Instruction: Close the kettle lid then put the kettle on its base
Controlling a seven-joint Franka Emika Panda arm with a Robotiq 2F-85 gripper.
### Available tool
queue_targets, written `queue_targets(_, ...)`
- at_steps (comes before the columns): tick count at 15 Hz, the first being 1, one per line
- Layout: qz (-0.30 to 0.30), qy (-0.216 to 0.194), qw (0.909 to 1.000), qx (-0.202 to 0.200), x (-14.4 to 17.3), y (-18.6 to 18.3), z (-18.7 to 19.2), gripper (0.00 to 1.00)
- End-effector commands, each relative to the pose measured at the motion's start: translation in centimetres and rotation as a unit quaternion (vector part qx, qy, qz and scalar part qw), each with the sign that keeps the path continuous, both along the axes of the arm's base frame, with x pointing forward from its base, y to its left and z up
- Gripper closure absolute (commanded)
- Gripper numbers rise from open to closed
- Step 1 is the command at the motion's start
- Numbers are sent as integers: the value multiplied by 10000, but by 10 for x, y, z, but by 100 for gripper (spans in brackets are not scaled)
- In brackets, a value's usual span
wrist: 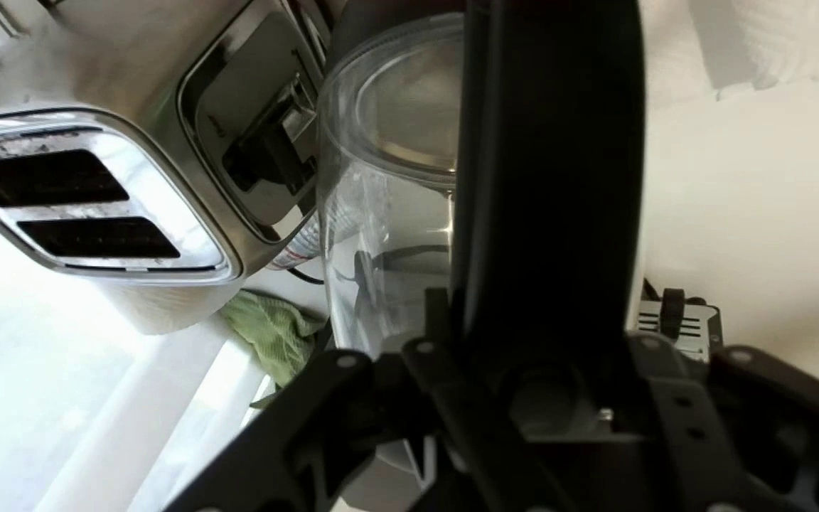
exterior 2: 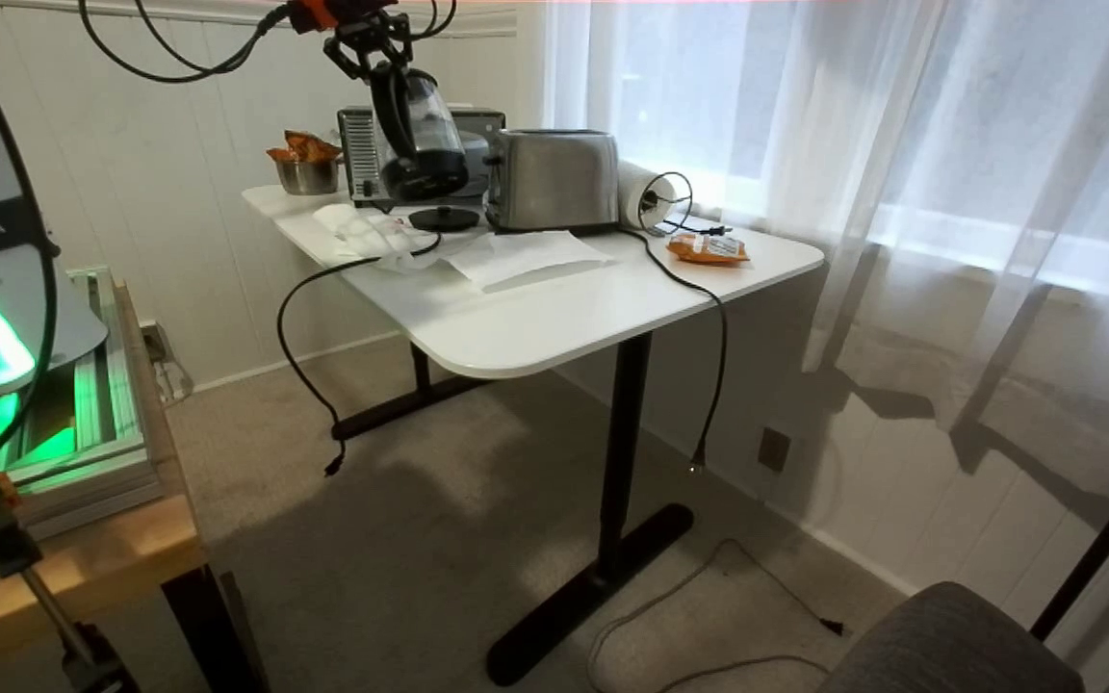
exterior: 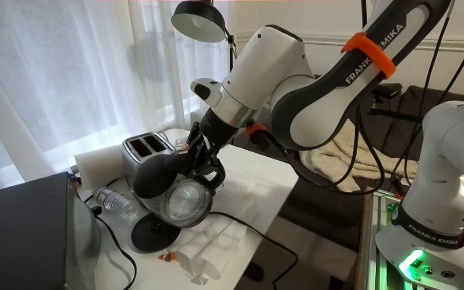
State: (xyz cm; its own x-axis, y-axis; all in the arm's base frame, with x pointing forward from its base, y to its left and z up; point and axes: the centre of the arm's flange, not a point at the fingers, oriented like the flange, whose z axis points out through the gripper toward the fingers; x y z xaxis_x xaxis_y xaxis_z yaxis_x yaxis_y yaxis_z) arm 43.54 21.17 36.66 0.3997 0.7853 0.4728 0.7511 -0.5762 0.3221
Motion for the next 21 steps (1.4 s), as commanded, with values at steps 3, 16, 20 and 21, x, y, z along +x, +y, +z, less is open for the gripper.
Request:
queue_targets(3, -2, -665, 9949, 763, 1, -1, 25, 81)
queue_targets(16, -178, -377, 9962, 764, -2, 20, -4, 81)
queue_targets(20, -338, -371, 9940, 968, 6, 18, -18, 81)
queue_targets(21, -366, -392, 9931, 1042, 6, 18, -18, 81)
